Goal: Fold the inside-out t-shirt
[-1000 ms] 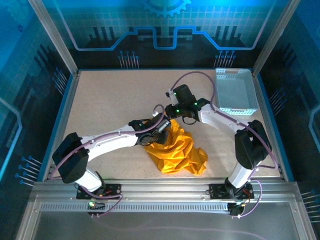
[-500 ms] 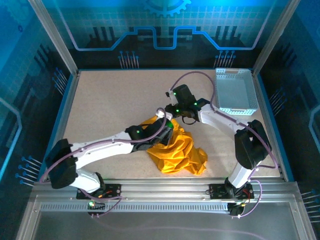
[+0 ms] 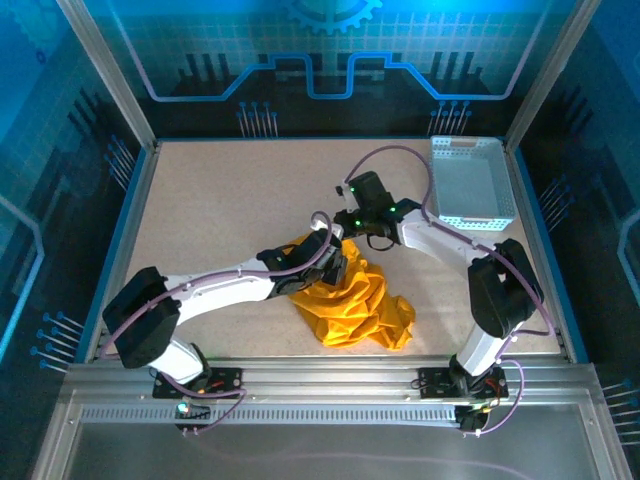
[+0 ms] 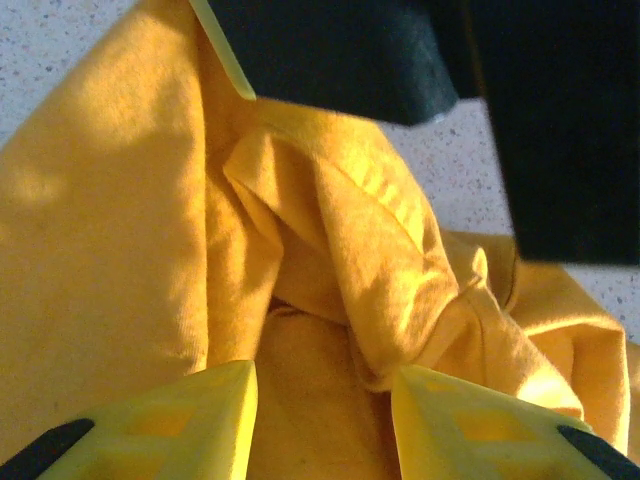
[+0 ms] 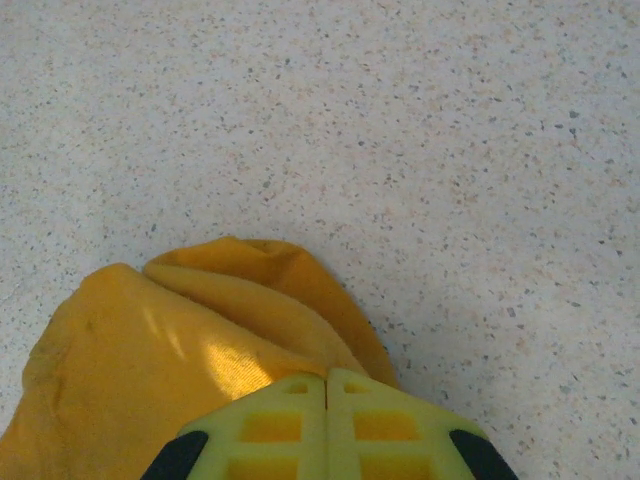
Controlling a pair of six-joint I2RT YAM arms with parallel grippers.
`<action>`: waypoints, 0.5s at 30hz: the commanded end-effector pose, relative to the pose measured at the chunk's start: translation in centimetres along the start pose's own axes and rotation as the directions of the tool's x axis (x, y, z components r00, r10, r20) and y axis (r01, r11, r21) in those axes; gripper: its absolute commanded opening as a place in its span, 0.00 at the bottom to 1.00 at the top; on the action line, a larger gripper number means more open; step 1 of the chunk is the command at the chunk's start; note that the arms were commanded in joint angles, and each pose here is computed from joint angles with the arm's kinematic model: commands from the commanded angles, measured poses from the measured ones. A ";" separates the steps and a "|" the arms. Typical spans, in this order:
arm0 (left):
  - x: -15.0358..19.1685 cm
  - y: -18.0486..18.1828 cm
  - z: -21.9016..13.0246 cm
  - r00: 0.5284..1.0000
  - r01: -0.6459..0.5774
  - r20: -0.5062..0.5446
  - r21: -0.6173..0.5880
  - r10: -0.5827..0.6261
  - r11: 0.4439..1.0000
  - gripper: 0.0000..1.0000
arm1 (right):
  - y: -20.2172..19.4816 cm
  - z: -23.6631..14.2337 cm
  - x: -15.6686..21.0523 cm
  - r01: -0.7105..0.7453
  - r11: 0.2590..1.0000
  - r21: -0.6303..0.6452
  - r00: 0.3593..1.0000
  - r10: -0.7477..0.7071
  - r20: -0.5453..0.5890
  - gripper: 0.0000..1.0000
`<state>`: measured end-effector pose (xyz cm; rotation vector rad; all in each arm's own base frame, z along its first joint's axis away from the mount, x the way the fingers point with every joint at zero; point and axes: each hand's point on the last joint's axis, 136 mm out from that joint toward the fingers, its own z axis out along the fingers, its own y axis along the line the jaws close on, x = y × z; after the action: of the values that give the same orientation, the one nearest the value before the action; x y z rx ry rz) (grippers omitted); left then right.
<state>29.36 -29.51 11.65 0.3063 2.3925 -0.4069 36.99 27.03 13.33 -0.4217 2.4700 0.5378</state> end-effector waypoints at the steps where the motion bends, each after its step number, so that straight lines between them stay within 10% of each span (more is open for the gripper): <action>1: 0.5 1.7 1.8 0.999 0.041 -0.028 -0.047 -0.042 0.998 0.41 | 2.2 -1.1 -0.5 0.000 0.997 -0.075 1.000 0.002 0.029 0.00; 15: 2.8 4.6 1.9 0.998 -0.045 -0.047 -0.140 0.039 0.989 0.42 | 3.2 -3.7 -2.2 -0.067 0.980 -0.188 0.994 0.083 0.077 0.00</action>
<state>29.69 -26.88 7.81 0.2804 2.4368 -0.2993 35.83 27.12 14.80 -0.3580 2.4564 0.6887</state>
